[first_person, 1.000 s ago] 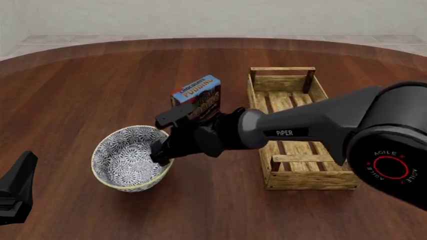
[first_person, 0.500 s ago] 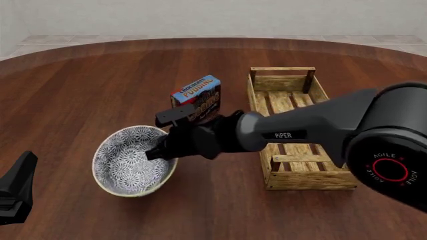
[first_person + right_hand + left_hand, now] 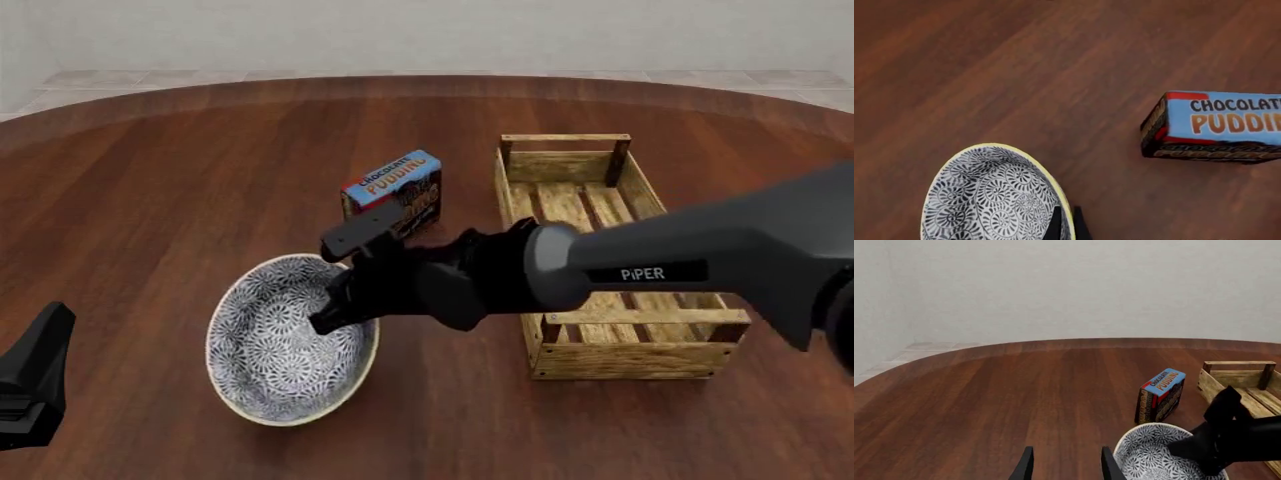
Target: Pick up the bowl on the left and put it in the tray.
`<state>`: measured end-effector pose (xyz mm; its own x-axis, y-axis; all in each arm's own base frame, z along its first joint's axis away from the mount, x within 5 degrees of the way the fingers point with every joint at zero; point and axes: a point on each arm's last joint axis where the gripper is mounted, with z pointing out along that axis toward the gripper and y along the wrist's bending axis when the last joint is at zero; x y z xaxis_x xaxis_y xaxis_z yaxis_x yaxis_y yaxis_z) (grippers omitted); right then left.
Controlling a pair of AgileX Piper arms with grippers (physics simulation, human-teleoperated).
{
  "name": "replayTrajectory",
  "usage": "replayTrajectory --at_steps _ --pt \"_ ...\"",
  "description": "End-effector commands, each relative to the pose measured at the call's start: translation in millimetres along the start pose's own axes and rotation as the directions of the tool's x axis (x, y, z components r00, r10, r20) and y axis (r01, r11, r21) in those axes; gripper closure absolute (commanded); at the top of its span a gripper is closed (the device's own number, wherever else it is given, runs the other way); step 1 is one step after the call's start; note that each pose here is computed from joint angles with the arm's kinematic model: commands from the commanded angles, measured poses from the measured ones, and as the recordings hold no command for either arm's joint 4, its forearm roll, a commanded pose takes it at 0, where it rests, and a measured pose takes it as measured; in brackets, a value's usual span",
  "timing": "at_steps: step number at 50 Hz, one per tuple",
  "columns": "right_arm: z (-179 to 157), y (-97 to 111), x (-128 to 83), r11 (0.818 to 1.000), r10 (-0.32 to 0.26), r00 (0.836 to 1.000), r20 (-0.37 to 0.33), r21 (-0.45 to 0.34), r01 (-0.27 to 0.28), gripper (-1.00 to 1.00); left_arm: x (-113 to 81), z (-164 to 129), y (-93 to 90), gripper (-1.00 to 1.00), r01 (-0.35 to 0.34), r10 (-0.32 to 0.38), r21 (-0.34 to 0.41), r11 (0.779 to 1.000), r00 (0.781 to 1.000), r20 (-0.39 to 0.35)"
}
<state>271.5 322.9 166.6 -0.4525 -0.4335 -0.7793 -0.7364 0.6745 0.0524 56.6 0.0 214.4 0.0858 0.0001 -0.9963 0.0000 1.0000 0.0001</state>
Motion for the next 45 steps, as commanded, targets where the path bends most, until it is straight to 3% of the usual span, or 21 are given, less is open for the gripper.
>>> replayTrajectory --at_steps 1,45 --pt "-15.4 -3.6 -1.9 1.0 -0.026 0.999 0.031 0.005 0.026 1.0 0.0 0.0 0.0 -1.0 0.0 0.0 0.0 1.0 1.0 0.0" --pt "-58.9 3.7 -9.7 0.998 -0.062 0.993 0.101 -0.008 0.063 1.0 0.0 0.0 0.0 -1.0 0.0 0.0 0.0 1.0 1.0 0.0"
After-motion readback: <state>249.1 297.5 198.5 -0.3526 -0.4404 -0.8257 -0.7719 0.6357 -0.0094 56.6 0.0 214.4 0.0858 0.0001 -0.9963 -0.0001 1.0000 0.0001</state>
